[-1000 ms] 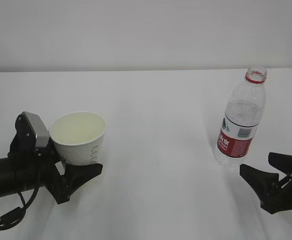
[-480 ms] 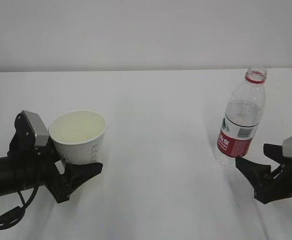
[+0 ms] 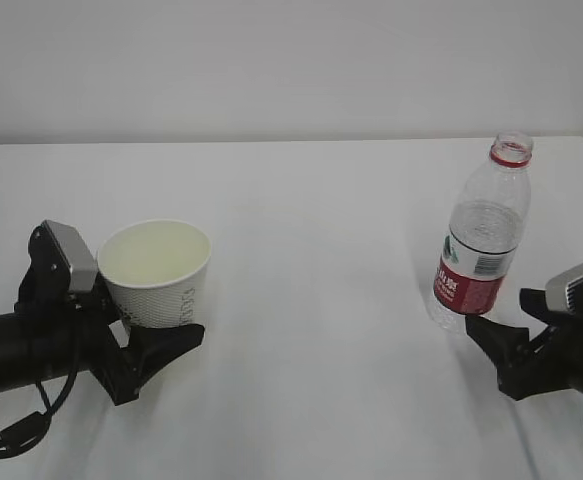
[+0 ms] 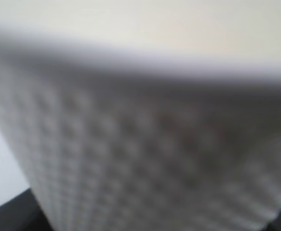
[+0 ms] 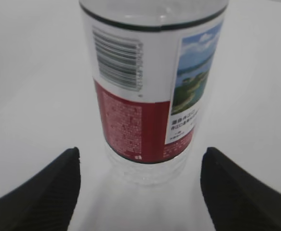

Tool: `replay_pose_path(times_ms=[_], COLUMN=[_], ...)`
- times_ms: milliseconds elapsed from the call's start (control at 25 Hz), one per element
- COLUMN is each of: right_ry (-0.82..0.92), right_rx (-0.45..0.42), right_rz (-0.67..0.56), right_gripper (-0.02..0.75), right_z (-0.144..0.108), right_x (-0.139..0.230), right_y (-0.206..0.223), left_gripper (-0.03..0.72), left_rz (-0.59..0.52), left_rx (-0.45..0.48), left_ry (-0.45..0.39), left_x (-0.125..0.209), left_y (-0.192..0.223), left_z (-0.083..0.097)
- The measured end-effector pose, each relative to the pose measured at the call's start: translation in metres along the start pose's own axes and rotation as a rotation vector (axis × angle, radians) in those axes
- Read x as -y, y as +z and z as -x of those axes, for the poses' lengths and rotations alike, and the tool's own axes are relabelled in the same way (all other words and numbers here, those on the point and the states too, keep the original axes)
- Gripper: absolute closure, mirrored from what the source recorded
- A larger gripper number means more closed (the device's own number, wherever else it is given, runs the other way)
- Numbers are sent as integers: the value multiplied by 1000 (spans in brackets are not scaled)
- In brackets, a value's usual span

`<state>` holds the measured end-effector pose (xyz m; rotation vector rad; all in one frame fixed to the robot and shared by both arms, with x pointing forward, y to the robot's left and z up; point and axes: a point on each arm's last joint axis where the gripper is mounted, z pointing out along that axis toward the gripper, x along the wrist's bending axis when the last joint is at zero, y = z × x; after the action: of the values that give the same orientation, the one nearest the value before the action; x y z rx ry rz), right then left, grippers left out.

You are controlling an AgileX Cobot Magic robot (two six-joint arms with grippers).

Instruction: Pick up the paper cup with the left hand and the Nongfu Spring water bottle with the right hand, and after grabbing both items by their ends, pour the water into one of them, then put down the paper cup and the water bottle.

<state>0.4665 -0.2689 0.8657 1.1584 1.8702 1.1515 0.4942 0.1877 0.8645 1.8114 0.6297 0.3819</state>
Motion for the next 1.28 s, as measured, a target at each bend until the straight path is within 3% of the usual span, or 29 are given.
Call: replay_pose_path(times_ms=[1000, 1280], right_ry=[87, 79], right_rx=[4, -33], right_rz=[23, 32], right_gripper=[148, 148], right_z=[9, 11], right_x=[-2, -2], right_y=[22, 36], left_gripper=[153, 153], left_rz=[0, 12], left_rx=[-3, -7], left_ry=[-1, 8], left_x=[0, -4], left_y=[0, -1], left_z=[0, 0])
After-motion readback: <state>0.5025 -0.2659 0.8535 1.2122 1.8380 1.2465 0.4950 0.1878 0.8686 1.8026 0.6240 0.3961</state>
